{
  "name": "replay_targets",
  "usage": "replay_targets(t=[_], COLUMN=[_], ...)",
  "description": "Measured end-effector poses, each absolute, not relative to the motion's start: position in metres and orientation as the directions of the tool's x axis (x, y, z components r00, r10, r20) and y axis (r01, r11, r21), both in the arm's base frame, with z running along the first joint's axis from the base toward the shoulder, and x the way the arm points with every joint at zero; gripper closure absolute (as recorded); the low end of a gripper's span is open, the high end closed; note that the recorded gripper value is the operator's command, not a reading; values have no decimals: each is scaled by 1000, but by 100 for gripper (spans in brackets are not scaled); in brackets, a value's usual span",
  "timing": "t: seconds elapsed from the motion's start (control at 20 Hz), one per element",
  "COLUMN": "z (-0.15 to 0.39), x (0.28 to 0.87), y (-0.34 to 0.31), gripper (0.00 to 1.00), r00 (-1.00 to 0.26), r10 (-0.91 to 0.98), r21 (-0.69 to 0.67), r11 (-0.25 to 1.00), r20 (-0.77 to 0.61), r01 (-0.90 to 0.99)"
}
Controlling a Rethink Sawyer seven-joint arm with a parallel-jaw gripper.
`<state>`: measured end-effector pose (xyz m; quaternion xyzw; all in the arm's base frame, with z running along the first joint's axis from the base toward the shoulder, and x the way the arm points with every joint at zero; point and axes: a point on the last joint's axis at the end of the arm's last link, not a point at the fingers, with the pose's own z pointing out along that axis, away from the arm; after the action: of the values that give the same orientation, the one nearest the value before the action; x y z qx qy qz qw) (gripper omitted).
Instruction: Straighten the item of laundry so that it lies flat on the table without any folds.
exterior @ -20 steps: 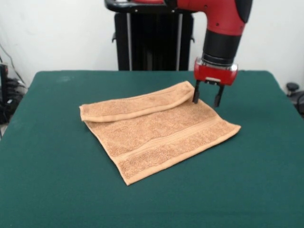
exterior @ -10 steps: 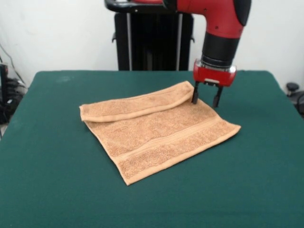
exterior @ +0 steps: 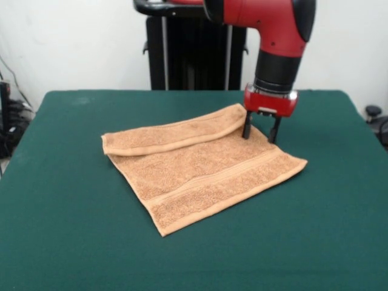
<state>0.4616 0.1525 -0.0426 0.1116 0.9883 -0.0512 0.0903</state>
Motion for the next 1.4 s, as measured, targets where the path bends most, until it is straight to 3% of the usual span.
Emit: replay_targets(t=[0.65, 1.4], z=[-40, -21], x=[456, 408], y=[149, 118], gripper=[0, 0], r00=[-960, -973], r10=[201, 196], r21=[-77, -91], r11=[973, 974], r20=[-197, -124], r01=[220, 208])
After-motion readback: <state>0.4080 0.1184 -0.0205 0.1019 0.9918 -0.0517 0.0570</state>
